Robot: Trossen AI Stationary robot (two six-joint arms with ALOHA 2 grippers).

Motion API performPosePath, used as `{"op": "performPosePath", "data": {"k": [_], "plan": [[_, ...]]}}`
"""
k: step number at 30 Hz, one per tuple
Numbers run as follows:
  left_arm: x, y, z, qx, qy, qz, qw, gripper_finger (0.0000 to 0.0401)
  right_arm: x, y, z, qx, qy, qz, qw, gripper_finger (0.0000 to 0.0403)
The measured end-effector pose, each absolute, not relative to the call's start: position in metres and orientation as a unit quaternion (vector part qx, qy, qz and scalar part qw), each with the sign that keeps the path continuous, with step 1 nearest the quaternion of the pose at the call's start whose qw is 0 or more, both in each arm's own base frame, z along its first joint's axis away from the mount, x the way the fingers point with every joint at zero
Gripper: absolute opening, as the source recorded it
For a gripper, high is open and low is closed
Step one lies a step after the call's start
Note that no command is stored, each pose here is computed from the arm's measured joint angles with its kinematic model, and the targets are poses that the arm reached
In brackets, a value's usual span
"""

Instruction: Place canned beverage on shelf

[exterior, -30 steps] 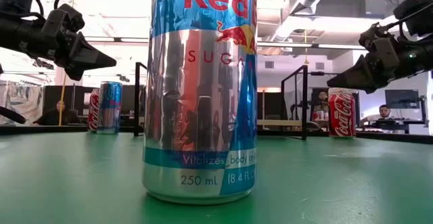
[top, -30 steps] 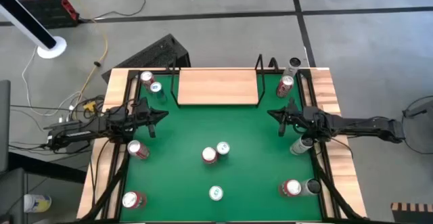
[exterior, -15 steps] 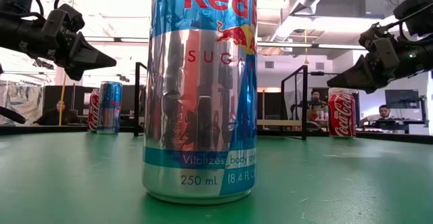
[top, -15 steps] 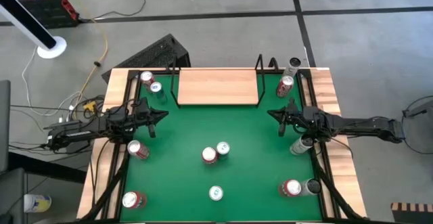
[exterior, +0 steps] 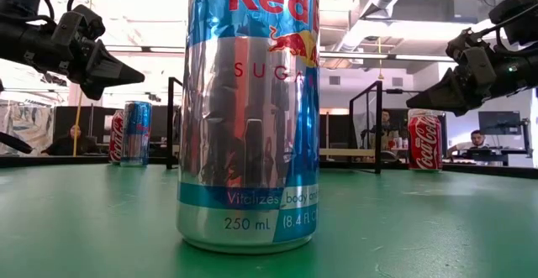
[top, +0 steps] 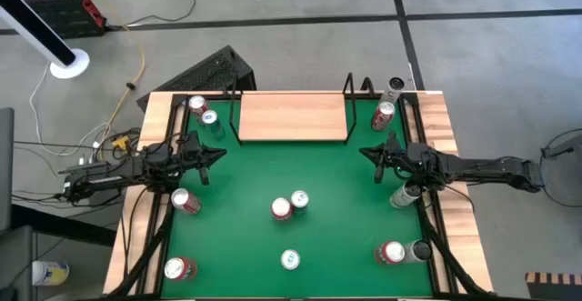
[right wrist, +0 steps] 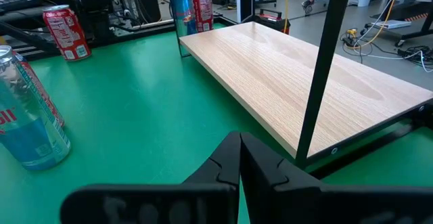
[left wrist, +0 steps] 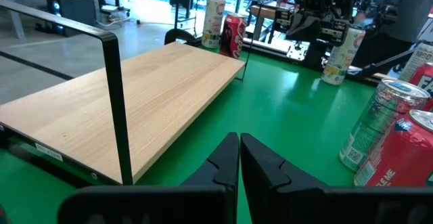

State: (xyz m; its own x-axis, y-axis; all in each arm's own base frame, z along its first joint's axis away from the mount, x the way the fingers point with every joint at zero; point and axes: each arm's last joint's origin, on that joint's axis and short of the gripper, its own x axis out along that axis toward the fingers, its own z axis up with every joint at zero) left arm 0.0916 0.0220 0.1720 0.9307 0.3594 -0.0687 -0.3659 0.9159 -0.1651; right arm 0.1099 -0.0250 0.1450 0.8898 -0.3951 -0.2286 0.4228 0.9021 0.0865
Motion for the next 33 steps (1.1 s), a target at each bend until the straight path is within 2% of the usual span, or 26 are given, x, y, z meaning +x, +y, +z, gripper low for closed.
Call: {"op": "performPosePath", "data": {"k": [29, 33], "plan": [[0.0916, 0.0220, 0.1719, -0.089, 0.018, 0.185, 0.979, 0.0000, 0.1099, -0.0250, 0.1450, 0.067, 0.103, -0.211, 0.970, 0.0032], [0.0918, 0.0221, 0.1726, -0.140, 0.004, 0.186, 0.973, 0.0000, 0.1099, -0.0250, 0.1449, 0.067, 0.103, -0.211, 0.970, 0.0032]]}}
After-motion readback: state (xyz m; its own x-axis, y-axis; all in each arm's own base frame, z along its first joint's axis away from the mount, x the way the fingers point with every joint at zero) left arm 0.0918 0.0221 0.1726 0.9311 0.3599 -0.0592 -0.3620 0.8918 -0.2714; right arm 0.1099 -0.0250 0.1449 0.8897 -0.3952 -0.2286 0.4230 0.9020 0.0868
